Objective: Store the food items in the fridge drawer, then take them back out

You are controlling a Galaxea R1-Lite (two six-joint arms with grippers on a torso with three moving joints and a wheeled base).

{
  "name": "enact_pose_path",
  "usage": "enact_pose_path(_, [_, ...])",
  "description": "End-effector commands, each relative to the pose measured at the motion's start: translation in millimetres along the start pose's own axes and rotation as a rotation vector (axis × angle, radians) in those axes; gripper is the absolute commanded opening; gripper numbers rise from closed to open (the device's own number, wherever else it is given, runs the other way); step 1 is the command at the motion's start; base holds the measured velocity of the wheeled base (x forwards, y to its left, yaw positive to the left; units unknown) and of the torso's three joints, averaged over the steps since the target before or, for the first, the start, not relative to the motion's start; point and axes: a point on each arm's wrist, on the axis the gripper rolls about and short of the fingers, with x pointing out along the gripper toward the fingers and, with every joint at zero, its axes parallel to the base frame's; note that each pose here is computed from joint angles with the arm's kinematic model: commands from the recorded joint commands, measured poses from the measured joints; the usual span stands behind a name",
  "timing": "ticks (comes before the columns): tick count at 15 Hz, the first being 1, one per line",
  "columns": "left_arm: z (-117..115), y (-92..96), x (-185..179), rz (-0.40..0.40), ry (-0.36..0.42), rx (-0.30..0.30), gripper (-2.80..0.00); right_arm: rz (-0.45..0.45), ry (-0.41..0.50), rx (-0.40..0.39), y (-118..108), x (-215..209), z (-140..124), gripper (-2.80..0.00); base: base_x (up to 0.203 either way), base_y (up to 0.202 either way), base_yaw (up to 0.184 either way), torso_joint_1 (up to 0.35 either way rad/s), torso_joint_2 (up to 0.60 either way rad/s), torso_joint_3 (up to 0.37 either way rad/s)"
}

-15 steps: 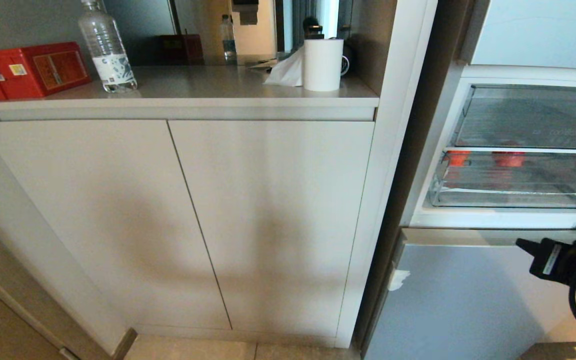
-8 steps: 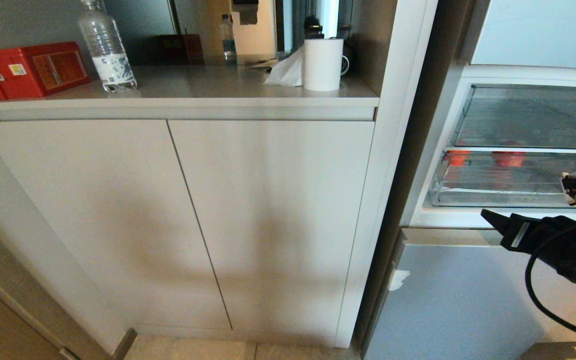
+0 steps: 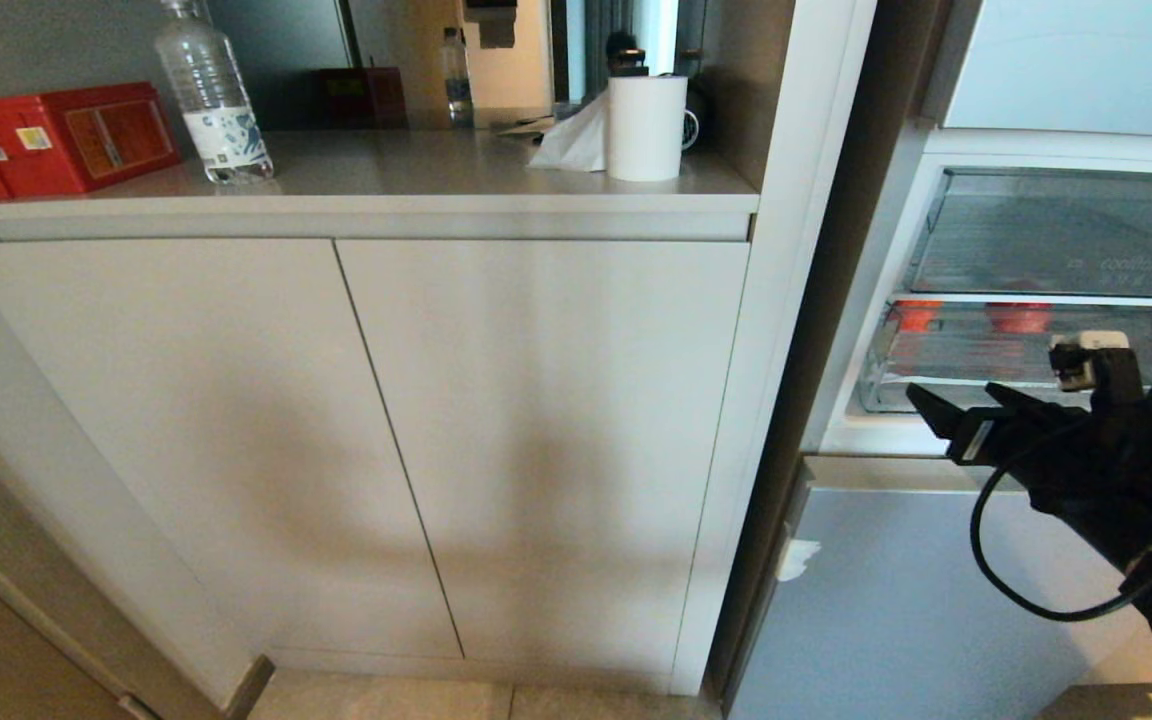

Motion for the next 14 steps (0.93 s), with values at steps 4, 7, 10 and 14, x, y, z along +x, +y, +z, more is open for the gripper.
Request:
enact_pose_path(4, [0,0.0,0,0.001,0.002,0.000,-2.80,-0.012,0.000,0.001,-6,31,-16,0.00,0.000,0.000,0.000,0.000,0.00,0.000])
enact_pose_path(7, [0,0.0,0,0.001,0.002,0.000,-2.80,-0.029,-0.026,0.000,-14,40,-13,0.00,0.000,0.000,0.000,0.000,0.00,0.000])
enact_pose_path(10, [0,0.0,0,0.001,0.000,0.000,-2.80,-0.031,-0.059,0.004,-16,48,-8,0.00,0.000,0.000,0.000,0.000,0.00,0.000])
enact_pose_path(14, [0,0.0,0,0.001,0.000,0.000,-2.80,-0.029,-0.076,0.005,-17,62,-10,0.00,0.000,0.000,0.000,0.000,0.00,0.000])
